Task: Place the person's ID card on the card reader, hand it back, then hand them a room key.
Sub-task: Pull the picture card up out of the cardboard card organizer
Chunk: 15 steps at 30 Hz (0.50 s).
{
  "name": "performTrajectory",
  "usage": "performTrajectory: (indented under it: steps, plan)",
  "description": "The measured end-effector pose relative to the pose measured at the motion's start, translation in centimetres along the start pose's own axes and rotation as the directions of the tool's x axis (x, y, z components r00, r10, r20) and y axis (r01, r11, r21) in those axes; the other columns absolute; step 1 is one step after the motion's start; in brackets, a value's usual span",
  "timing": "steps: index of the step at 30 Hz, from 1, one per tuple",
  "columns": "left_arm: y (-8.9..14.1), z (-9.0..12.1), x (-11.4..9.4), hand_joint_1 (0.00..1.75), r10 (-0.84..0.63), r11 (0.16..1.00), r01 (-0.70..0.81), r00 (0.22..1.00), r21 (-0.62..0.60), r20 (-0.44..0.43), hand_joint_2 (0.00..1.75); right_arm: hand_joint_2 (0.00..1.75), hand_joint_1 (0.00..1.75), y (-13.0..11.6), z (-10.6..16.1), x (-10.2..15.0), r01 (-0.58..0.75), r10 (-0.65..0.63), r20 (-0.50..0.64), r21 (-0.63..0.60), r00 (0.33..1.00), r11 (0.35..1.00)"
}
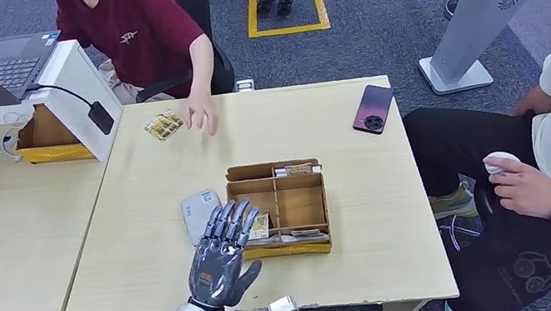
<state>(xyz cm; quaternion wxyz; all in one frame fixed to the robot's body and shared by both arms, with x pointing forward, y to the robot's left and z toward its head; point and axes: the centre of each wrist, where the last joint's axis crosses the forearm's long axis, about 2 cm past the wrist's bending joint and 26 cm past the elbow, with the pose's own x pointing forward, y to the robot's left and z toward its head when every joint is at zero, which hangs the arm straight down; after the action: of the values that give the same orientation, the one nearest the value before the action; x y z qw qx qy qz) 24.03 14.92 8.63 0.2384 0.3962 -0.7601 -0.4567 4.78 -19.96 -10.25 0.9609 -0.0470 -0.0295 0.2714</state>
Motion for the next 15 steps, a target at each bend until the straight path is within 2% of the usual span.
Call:
performTrajectory:
  steps: [15]
  plan:
    - [0.26, -1.04, -0.08, 0.0, 0.01, 1.0, -0.009, 1.0, 0.026, -0.014, 1.75, 1.75, 0.0, -0.01, 0.01, 0.07, 0.0, 0.0, -0.002, -0.001, 1.0, 1.0]
